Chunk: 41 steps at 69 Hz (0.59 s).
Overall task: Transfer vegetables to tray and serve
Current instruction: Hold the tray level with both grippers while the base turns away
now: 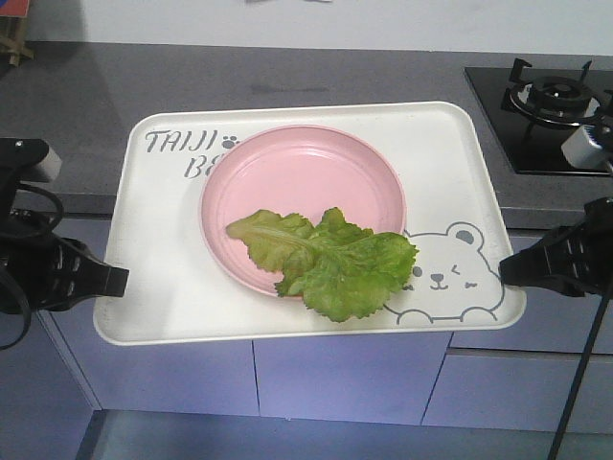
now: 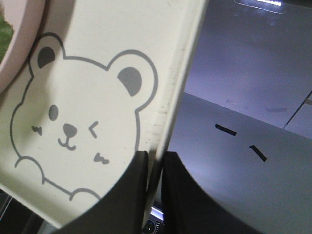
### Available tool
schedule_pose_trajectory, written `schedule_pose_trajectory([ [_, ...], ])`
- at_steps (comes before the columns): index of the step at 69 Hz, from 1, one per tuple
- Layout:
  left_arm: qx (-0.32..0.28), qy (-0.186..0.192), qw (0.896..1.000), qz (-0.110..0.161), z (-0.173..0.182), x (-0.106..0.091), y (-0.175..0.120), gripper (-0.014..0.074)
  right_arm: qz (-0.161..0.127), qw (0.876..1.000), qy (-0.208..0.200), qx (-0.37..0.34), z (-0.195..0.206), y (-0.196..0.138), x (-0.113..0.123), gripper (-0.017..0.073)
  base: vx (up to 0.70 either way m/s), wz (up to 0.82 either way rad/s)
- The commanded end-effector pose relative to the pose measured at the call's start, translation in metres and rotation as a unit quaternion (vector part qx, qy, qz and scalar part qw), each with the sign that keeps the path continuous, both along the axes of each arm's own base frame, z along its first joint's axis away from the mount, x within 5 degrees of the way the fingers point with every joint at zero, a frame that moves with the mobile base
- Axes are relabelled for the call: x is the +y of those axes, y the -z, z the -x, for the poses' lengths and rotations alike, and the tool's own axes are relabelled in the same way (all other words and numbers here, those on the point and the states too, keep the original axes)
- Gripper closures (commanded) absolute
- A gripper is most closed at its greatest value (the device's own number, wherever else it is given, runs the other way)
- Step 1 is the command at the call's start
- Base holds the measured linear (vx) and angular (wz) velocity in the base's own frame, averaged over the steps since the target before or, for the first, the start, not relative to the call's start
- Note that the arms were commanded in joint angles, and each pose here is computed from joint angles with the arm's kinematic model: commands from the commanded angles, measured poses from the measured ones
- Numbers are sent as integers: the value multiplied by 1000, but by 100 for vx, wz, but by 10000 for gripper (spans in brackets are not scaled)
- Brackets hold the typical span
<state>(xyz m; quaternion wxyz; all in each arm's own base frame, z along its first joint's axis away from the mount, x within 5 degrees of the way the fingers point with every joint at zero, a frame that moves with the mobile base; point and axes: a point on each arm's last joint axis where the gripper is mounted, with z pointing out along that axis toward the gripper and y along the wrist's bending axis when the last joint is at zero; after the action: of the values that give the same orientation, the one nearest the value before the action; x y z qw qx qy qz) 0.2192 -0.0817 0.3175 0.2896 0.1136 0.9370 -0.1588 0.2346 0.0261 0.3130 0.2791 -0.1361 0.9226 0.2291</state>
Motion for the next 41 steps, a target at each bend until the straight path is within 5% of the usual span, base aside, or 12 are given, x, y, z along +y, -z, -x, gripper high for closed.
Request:
schedule_pose_trajectory([
  [1, -49, 5, 998, 43, 0, -7, -20, 600, -51, 998, -29, -28, 7, -20, 11, 564, 10, 0],
  [41, -49, 5, 998, 43, 0, -7, -20, 600, -51, 998, -29, -28, 7, -20, 11, 564, 13, 2],
])
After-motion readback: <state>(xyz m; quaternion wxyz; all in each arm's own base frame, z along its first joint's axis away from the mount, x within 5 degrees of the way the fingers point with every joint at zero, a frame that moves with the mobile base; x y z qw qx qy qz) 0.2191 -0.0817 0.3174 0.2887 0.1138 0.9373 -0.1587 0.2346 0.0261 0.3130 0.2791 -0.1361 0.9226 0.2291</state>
